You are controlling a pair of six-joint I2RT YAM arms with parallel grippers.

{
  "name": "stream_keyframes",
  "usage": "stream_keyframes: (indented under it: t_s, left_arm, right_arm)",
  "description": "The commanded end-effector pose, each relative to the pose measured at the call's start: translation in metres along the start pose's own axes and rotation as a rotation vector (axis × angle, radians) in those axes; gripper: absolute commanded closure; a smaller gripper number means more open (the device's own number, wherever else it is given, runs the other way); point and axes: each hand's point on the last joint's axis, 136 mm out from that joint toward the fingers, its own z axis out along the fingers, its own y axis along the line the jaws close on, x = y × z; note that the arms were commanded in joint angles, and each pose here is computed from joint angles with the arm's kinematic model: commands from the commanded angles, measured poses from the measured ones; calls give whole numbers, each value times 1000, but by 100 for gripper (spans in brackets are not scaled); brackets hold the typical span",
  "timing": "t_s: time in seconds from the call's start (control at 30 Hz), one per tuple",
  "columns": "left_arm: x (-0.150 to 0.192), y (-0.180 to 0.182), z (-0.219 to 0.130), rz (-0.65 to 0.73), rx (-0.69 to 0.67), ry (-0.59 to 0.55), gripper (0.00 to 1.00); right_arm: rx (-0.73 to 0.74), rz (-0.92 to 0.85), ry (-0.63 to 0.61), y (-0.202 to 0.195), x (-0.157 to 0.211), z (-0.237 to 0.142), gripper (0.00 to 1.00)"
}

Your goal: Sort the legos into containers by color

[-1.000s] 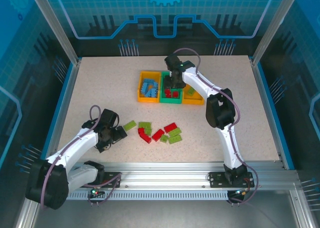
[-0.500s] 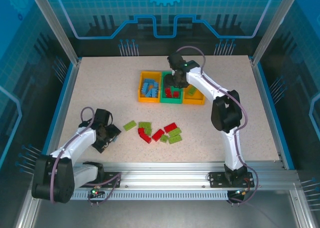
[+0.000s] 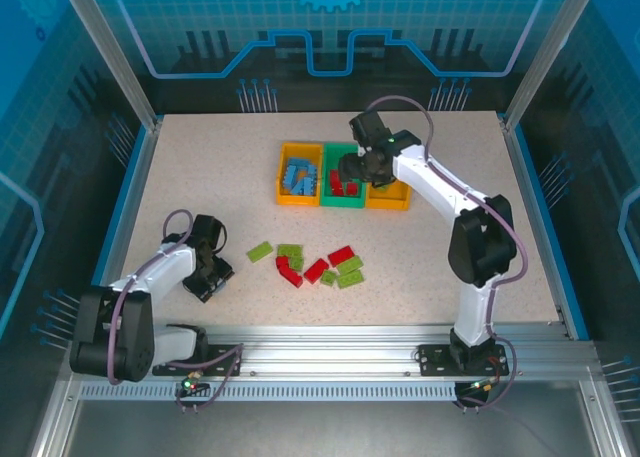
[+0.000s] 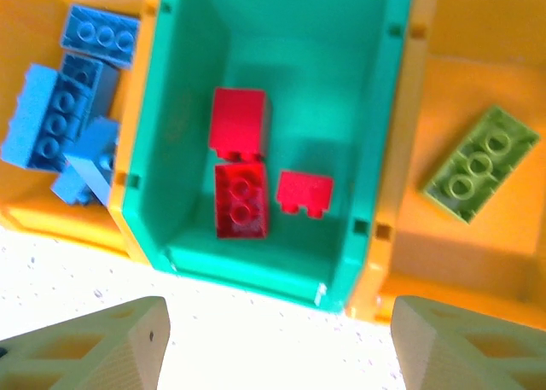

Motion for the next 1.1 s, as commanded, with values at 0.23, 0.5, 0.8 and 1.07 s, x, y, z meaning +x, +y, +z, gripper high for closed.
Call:
stream_keyframes:
  t_s: [0.23, 0.5, 0.8, 1.07]
  left_arm:
    - [-16, -56, 5, 74, 203, -19, 59]
    - [-38, -95, -54, 185, 319, -146, 59]
    - [-69, -208, -137, 377, 547, -269, 58]
    - [-56, -330, -148, 691, 649, -240, 58]
  right_arm:
    - [83, 38, -9, -54, 25, -19, 29]
    - [120, 79, 13, -83, 47, -24, 30]
    - [61, 63, 92, -66, 100, -16, 31]
    - [-23, 83, 142, -42, 143, -8, 31]
